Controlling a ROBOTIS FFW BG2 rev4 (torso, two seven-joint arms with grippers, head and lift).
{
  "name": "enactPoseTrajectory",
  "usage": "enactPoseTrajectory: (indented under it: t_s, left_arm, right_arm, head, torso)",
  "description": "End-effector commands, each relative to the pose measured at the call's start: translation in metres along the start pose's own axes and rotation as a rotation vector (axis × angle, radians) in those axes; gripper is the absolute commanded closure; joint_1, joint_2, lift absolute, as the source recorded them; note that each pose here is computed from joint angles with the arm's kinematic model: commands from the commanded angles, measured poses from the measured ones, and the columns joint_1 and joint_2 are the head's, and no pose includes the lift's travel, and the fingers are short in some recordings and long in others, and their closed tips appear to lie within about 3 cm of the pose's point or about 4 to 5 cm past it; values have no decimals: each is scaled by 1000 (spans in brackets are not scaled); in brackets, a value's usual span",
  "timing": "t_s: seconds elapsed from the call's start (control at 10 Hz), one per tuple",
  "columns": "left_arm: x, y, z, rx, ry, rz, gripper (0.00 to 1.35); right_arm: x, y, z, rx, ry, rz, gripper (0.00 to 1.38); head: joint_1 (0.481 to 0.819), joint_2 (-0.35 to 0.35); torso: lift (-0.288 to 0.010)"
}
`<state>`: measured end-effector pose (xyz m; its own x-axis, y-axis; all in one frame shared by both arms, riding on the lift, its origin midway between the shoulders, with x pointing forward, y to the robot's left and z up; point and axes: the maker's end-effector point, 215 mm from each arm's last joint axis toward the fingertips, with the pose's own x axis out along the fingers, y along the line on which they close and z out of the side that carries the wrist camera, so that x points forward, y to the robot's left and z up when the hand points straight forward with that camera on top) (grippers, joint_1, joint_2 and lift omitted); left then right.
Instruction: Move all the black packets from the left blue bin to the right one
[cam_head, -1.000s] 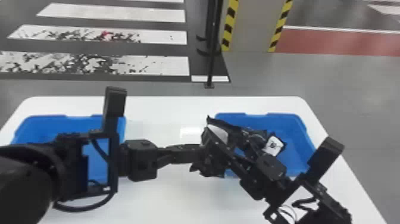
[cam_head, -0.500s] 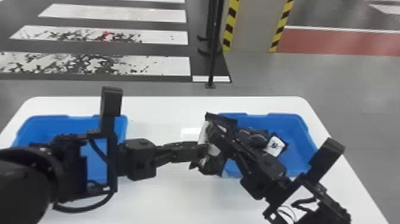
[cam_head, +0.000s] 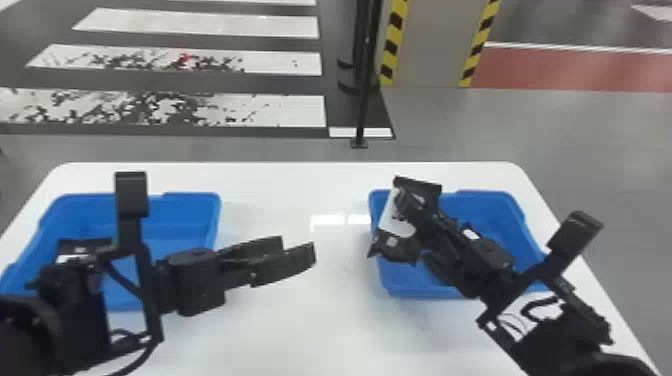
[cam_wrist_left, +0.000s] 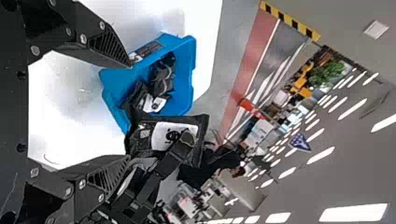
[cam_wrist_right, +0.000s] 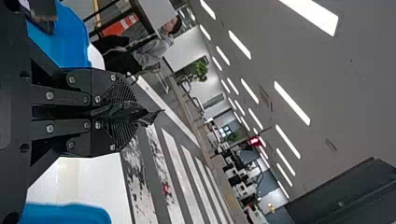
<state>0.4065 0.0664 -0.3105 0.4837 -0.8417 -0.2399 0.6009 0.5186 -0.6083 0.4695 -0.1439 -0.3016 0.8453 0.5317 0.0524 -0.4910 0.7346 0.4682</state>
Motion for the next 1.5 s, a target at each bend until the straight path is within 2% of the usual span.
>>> enactPoseTrajectory:
  t_s: [0.0,0.2,0.3,0.5,0.6,0.7,0.8,0.9,1.0,1.1,1.3,1.4]
  left_arm:
    - [-22,20,0,-27,-44,50,122]
    - [-60,48,5,-26,-95,164,122]
    - [-80,66,16,-3,-143,224,122]
    - [-123,106,38,73,-208,380,125]
    - [-141,121,41,89,-221,443,125]
    - [-165,138,42,100,-228,515,125]
    - [-186,153,42,108,-225,587,125]
    - [-202,165,43,112,-221,646,127]
    - [-222,178,46,113,-219,710,127]
    - [-245,193,46,113,-204,789,130]
    - [-261,218,42,84,-176,850,137]
    - [-266,232,42,74,-166,870,137]
  right_arm:
    - [-8,-59,13,-23,-7,-92,1288]
    - [-16,-120,16,-19,2,-184,1286]
    - [-17,-150,17,-36,16,-233,1283]
    - [-12,-200,10,-52,58,-315,1262]
    - [-12,-211,7,-56,70,-344,1213]
    - [-15,-216,7,-62,72,-367,924]
    - [-22,-216,5,-73,63,-380,435]
    - [-32,-209,9,-102,44,-388,190]
    - [-50,-191,13,-146,27,-411,98]
    - [-70,-167,19,-189,1,-439,113]
    - [-100,-141,5,-188,-7,-456,110]
    - [-112,-128,1,-212,-1,-463,111]
  head:
    - [695,-96]
    - [695,-124]
    - [695,-127]
    - [695,-109]
    - [695,-101]
    - [695,-78]
    - [695,-57]
    - [695,-31]
    - [695,-2]
    - [695,11]
    - [695,82]
    - [695,116]
  torso:
    - [-139]
    - [-139]
    - [-139]
    - [-139]
    - [-139]
    - [-139]
    - [-139]
    - [-139]
    - [-139]
    - [-139]
    - [-139]
    - [-139]
